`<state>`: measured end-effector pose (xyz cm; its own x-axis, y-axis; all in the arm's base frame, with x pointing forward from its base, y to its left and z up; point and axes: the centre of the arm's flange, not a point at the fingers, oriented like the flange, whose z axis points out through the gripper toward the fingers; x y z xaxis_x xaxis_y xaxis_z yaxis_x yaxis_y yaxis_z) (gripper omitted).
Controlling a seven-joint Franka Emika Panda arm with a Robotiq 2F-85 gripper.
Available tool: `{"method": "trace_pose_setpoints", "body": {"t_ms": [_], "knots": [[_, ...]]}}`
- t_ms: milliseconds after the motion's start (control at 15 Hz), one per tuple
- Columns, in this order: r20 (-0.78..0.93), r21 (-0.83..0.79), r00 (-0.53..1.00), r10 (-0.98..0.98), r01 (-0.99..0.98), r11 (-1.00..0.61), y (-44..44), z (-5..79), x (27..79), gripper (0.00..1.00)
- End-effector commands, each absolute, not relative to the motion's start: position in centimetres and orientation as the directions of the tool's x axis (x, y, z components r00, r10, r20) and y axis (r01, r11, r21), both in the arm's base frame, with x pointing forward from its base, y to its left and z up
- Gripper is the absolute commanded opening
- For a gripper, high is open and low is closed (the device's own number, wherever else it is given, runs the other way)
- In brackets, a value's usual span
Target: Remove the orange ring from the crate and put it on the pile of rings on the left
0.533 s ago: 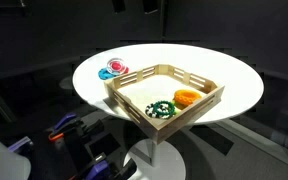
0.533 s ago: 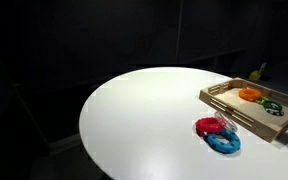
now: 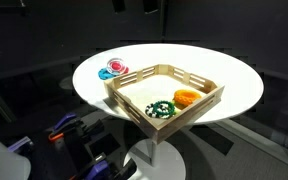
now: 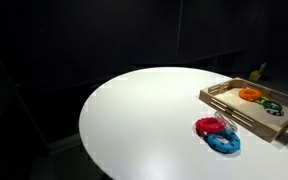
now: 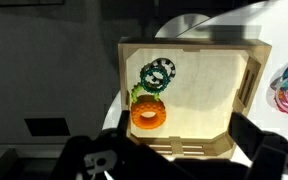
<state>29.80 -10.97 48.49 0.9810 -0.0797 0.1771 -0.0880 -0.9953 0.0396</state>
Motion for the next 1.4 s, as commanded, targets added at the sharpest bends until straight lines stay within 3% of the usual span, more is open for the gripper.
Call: {"method": "trace_pose_setpoints", "body": {"t_ms": [0, 733, 1333], "knots": [[0.176, 0.04, 0.98, -0.093, -0.101, -0.994, -10.4, 49.7, 32.1, 1.0], [0.129, 0.069, 0.985, -0.117, -0.126, -0.99, -7.6, 51.5, 41.3, 1.0], [-0.014, 0.071, 0.991, -0.134, -0.132, -0.989, -9.2, 42.8, 47.4, 1.0]]}}
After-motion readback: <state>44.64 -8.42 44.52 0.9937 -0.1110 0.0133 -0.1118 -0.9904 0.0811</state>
